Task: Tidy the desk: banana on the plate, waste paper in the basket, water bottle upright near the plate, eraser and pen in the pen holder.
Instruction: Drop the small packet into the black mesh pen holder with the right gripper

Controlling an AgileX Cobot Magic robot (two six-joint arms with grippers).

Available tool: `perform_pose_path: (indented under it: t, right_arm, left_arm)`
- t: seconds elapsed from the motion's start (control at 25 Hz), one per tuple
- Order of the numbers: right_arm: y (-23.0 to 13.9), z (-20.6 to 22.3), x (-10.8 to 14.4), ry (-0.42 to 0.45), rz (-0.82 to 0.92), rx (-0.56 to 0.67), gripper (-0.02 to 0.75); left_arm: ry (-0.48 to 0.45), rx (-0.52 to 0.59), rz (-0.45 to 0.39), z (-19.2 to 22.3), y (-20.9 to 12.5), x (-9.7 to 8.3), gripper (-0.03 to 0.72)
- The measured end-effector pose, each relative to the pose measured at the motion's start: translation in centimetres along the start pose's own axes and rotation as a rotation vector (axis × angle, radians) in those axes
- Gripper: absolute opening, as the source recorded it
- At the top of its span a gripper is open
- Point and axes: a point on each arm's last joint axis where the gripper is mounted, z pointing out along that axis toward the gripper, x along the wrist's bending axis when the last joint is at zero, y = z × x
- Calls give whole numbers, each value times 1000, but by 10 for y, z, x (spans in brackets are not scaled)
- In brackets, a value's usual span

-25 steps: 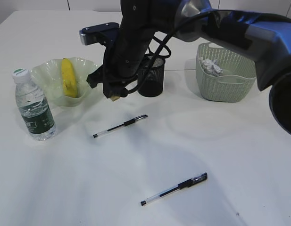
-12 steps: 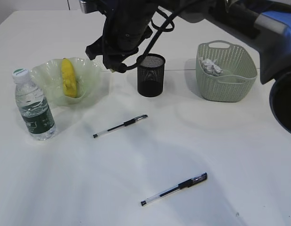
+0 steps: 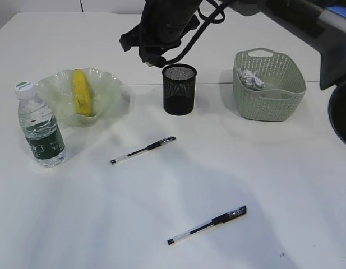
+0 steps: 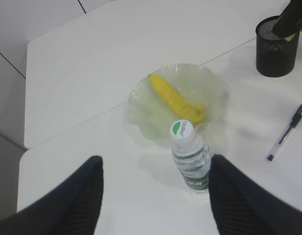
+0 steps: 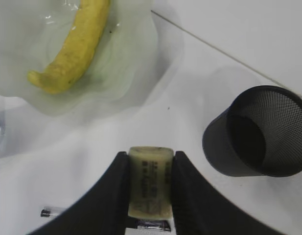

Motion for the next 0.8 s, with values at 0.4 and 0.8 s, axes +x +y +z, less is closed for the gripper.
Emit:
perform_pose_path:
  t: [0.4,0.8]
  right_arm:
    - [6,-2,-40,-61,55,-103,190]
    - [15,-6,-69,-112,96,-243,192]
  left_arm:
    - [0,0,0,0,0,0,477]
    - [0,0,0,0,0,0,475]
